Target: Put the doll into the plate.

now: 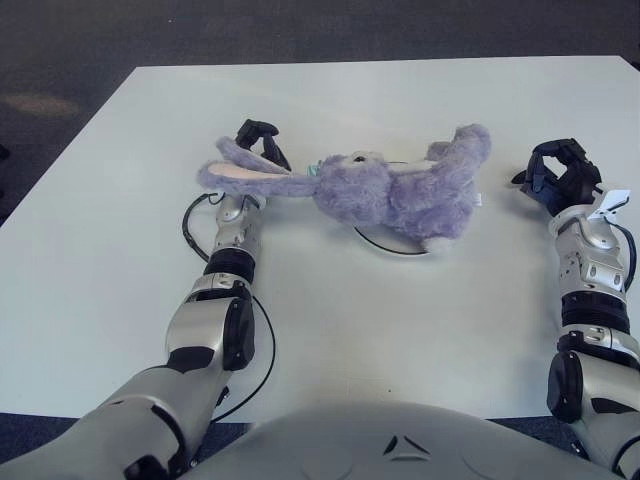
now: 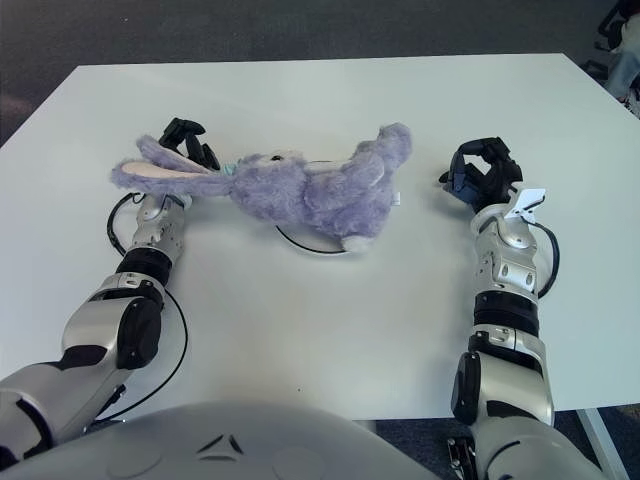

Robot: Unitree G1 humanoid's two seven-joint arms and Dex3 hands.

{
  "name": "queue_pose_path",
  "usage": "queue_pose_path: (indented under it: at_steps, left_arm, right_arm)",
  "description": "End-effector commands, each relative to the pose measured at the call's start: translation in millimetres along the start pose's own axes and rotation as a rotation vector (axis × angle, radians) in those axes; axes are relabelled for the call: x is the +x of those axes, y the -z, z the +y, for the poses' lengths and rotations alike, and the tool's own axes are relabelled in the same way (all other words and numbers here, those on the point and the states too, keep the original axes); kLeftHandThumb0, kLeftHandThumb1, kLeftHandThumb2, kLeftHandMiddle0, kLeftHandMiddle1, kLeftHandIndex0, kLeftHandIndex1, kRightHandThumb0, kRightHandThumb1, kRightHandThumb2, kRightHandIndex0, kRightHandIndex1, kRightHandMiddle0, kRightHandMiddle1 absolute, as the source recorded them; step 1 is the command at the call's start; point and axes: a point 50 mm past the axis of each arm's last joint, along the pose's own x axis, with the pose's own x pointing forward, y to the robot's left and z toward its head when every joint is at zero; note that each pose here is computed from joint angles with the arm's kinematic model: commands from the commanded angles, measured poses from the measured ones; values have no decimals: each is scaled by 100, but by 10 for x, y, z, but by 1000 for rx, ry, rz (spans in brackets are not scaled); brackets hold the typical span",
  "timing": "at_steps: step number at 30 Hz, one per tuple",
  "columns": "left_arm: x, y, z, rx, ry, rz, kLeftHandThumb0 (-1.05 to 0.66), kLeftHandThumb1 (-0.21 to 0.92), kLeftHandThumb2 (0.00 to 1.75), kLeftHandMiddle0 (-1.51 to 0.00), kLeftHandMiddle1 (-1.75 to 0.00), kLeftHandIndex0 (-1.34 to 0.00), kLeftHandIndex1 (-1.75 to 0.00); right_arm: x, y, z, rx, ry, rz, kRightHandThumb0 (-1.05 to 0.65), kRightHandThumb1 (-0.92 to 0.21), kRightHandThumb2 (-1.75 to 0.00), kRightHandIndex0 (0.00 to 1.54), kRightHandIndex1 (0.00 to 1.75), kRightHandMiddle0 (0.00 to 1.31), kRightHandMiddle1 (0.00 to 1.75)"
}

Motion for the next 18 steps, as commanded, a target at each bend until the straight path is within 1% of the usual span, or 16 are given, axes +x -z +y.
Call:
queue_pose_path:
  at_steps: [1,10,13,16,18]
  left_arm:
    - [-77,159,167,4,-104,96,-46,38,124,-112,-175,-56,-175]
    - [-3,37,295,121,-243,79,-46,38,124,-110,-175,-56,-175]
    - [26,-36,392,157,-273,76,-45,41,121,-107,-175,-54,-175]
    - [38,-101,531,193,-299,82,-44,44,117,-104,-175,-52,-175]
    - [42,-127,582,210,-310,81,-44,45,115,-103,-175,-51,-175]
  right_arm:
    - [44,-40,28,1,-10,-18,-1,-42,-118,61,164,29,175]
    - [43,11,37,0,-19,6,-1,-43,-116,60,162,29,175]
    - [40,28,45,1,-24,10,-1,-43,-116,60,163,29,175]
    - [37,52,49,2,-30,15,-1,-43,-116,59,164,29,175]
    - [36,64,50,2,-32,18,-1,-43,-116,59,164,28,175]
